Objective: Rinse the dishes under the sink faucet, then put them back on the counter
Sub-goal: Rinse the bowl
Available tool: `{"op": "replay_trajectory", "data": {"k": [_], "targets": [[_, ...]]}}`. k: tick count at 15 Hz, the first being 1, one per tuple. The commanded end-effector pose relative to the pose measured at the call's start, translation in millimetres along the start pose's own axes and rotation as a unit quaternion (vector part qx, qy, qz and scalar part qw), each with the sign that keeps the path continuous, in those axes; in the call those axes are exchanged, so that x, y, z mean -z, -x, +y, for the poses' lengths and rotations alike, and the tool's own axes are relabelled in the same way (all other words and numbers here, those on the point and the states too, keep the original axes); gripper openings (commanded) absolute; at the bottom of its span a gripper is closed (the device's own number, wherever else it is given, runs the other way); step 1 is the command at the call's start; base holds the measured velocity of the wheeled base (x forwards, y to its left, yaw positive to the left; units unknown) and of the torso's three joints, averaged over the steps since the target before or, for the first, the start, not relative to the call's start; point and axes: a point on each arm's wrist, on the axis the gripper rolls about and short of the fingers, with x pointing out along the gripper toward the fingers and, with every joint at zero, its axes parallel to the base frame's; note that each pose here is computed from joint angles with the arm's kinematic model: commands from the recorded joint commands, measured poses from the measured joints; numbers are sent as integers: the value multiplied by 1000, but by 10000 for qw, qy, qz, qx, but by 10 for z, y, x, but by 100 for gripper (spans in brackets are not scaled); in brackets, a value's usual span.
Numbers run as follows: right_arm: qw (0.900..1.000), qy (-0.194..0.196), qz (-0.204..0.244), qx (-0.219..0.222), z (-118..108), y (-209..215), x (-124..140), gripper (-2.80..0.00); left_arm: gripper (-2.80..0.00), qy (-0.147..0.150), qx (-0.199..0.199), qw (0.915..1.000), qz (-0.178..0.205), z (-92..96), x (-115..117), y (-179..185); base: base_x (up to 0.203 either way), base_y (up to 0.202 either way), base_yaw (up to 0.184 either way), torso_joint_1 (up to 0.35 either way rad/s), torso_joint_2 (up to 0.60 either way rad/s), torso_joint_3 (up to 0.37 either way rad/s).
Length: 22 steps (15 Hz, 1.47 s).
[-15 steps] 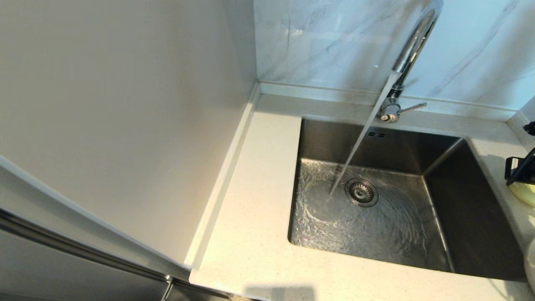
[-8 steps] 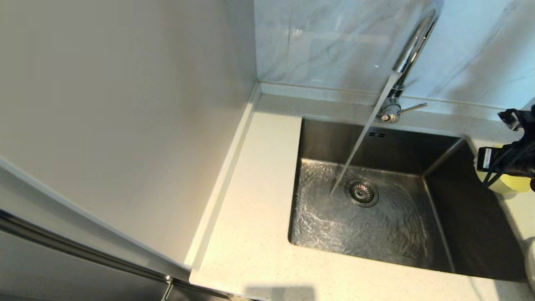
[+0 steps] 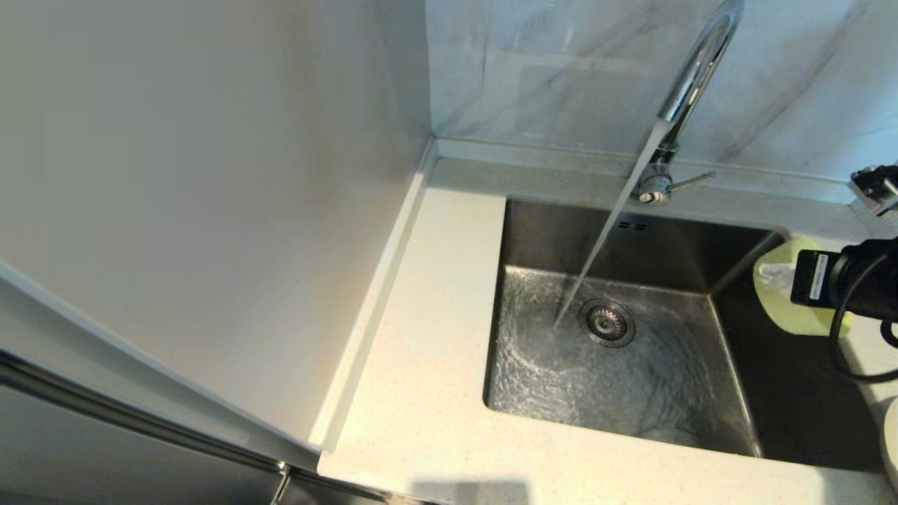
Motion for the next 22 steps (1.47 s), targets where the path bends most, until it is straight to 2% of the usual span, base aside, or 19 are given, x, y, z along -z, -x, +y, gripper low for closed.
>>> {"op": "replay_trajectory", "data": {"k": [1,3,5,7,12,16,22], "targets": [[9972,136,-179,-707,175,272,52,-280,-280,2,-3,10000,0,0,0,0,0,0,0,0,0,0],[9921,162,-151,-1234,366,318,71,-280,-280,2,-4,10000,0,0,0,0,0,0,0,0,0,0],[9852,124,-321,-1681,548,334,44,-280,-280,2,-4,10000,0,0,0,0,0,0,0,0,0,0],[9797,200,-400,-1952,687,285,46,-280,-280,2,-2,10000,0,0,0,0,0,0,0,0,0,0],[9707,376,-571,-2304,1001,14,20,-280,-280,2,-4,10000,0,0,0,0,0,0,0,0,0,0],[9625,496,-455,-2626,1241,-105,35,-280,-280,2,-3,10000,0,0,0,0,0,0,0,0,0,0],[9661,493,-319,-2514,1379,-466,5,-280,-280,2,-4,10000,0,0,0,0,0,0,0,0,0,0]]}}
